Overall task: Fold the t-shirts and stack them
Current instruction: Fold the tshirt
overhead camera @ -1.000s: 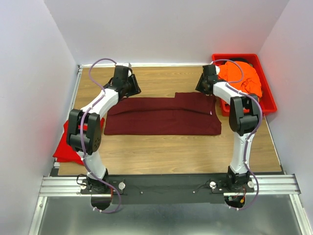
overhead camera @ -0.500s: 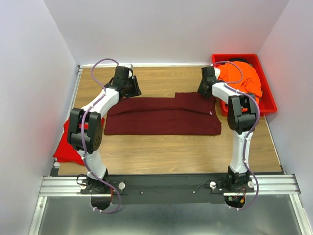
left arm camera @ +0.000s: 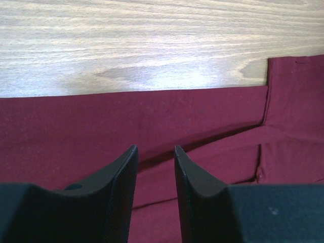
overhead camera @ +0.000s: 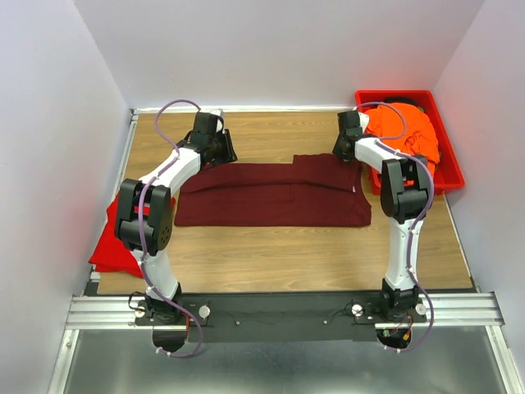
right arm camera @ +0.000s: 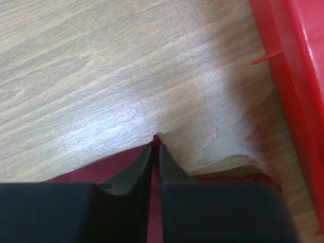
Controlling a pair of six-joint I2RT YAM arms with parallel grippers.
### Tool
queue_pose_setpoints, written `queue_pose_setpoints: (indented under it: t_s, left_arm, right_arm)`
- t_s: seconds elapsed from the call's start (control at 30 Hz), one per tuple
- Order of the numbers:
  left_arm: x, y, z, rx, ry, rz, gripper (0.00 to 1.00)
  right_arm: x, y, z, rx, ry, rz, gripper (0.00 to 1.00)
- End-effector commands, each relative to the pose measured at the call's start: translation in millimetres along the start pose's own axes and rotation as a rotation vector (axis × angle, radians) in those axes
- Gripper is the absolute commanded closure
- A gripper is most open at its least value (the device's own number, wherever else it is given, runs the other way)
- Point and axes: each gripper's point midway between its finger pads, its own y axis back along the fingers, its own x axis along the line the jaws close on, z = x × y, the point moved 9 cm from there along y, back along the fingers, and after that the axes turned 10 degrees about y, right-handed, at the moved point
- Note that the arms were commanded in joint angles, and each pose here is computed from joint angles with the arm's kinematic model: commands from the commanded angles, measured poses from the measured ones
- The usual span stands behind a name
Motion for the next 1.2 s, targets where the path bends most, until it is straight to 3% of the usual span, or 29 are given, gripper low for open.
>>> queue_pose_setpoints:
  t_s: [0.0,0.1,0.57,1.17]
  left_arm:
    - [2.5,-4.0,-6.8,0.035,-0.012,-0.010,0.58]
    - [2.3,-4.3,-7.4,0.039,-0.011,-0.015,0.58]
    - [11.4,-22.0,-24.8,0.113,0.028,-0.019,0.58]
    - [22.3,-36.5,-40.5,0.163,0.077,0.014,0.58]
  right_arm:
    - [0.7,-0.6,-5.1,0.037,-0.008,0.023,0.90]
    - [2.0,10.4,1.3,0.023,-0.024,0.053,1.00]
    - [0.5,82.1,15.6,-0.028,-0.063,0.227,1.00]
    - [-21.3,184.9,-59.9,0.035,-0.062,0.467,1.00]
